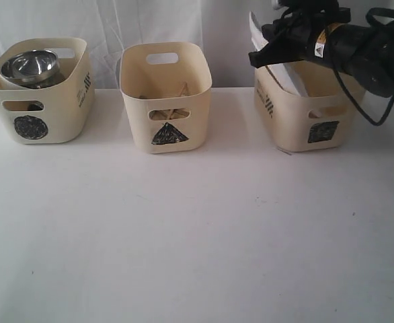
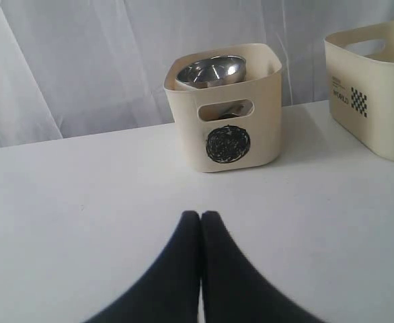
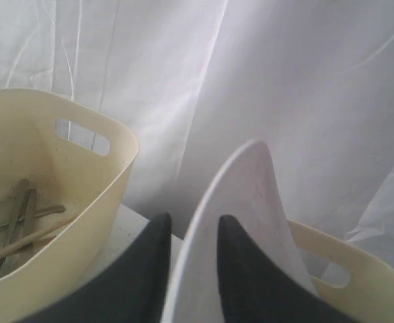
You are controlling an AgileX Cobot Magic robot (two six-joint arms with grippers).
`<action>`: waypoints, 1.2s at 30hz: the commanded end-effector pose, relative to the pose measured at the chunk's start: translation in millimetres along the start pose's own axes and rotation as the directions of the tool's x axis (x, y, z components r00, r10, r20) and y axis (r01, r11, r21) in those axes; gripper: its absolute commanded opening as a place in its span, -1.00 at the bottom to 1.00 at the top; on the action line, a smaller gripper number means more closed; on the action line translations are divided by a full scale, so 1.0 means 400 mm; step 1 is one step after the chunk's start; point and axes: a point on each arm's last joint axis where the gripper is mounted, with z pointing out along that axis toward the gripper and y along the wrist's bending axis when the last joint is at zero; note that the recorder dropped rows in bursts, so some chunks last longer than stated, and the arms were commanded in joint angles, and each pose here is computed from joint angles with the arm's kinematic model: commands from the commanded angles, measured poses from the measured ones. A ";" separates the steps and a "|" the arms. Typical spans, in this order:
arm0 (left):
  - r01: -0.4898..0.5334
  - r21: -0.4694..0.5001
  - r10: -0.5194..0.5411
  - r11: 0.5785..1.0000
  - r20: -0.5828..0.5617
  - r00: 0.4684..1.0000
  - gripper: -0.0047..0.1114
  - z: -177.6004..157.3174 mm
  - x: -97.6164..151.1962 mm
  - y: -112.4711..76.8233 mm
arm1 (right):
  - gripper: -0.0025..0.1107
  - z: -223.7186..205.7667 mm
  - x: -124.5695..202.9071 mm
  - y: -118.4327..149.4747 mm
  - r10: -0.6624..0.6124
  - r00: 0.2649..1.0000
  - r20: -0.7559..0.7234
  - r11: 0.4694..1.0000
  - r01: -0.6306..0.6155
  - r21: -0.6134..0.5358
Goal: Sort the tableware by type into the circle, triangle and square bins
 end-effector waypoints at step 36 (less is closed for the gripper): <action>-0.003 -0.003 0.003 1.000 0.009 1.000 -0.92 -0.001 0.000 0.000 | -0.96 -0.834 0.018 0.133 0.336 0.938 0.088 0.900 -0.348 0.264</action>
